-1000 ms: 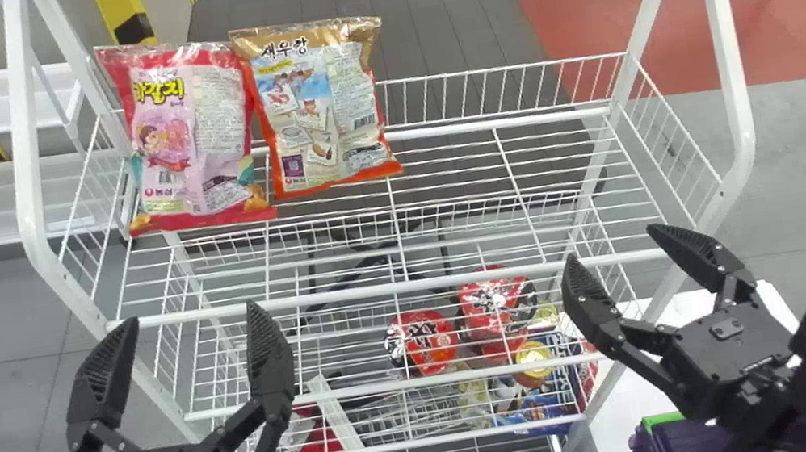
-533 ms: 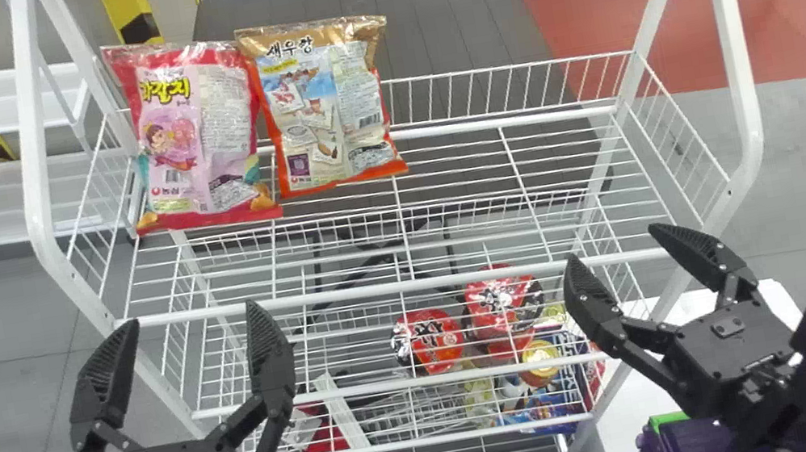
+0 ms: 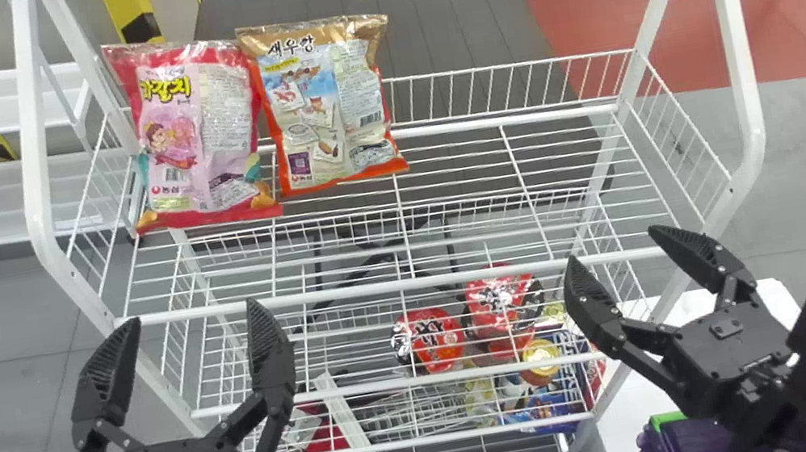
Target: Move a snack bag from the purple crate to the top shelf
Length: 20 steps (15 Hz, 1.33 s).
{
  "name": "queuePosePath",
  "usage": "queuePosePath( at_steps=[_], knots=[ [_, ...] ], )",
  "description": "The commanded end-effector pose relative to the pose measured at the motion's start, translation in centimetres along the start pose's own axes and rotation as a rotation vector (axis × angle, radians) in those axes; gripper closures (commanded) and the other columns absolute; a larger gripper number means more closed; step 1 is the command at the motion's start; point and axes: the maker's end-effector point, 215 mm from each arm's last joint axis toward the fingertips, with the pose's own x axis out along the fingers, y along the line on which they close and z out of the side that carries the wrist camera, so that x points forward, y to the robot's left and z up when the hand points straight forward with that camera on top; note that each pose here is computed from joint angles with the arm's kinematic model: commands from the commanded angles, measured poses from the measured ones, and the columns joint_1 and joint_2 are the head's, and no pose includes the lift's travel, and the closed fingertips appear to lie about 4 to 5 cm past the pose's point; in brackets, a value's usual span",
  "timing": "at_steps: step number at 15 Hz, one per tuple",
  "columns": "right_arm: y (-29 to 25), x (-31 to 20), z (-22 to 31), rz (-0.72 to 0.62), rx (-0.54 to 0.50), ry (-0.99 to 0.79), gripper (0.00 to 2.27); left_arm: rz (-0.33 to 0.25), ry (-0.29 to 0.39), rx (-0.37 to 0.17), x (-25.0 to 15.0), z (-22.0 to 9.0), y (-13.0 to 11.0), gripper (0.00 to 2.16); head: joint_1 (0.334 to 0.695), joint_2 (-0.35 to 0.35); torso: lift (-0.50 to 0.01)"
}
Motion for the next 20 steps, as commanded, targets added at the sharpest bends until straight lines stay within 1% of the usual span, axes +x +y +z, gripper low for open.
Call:
queuePosePath(
  at_steps=[1,6,12,14,17,18,20],
  knots=[
    [0.0,0.1,-0.3,0.002,-0.001,0.007,0.18,-0.001,0.002,0.001,0.0,-0.1,0.0,0.14,0.695,-0.082,-0.018],
    [-0.1,0.0,-0.7,0.000,-0.001,0.016,0.18,-0.005,-0.003,0.007,0.0,0.0,-0.2,0.14,0.695,-0.085,-0.037],
    [0.0,-0.1,-1.7,0.006,0.004,0.031,0.18,-0.001,0.006,0.011,-0.2,-0.8,0.0,0.14,0.695,-0.086,-0.061],
    [0.2,-0.1,-1.7,0.010,0.005,0.031,0.18,-0.003,-0.006,0.008,-0.4,-0.6,-0.1,0.13,0.695,-0.085,-0.069],
    [0.3,-0.1,-1.7,0.014,0.004,0.032,0.18,-0.010,-0.013,0.015,-0.4,-0.4,-0.4,0.13,0.695,-0.083,-0.081],
    [0.3,-0.1,-1.8,0.014,0.006,0.033,0.18,-0.021,-0.015,0.031,-0.4,-0.4,-0.6,0.12,0.695,-0.084,-0.085],
    [0.3,-0.1,-1.7,0.015,0.006,0.033,0.18,-0.022,-0.020,0.034,-0.4,-0.2,-0.7,0.12,0.695,-0.088,-0.093]
  ],
)
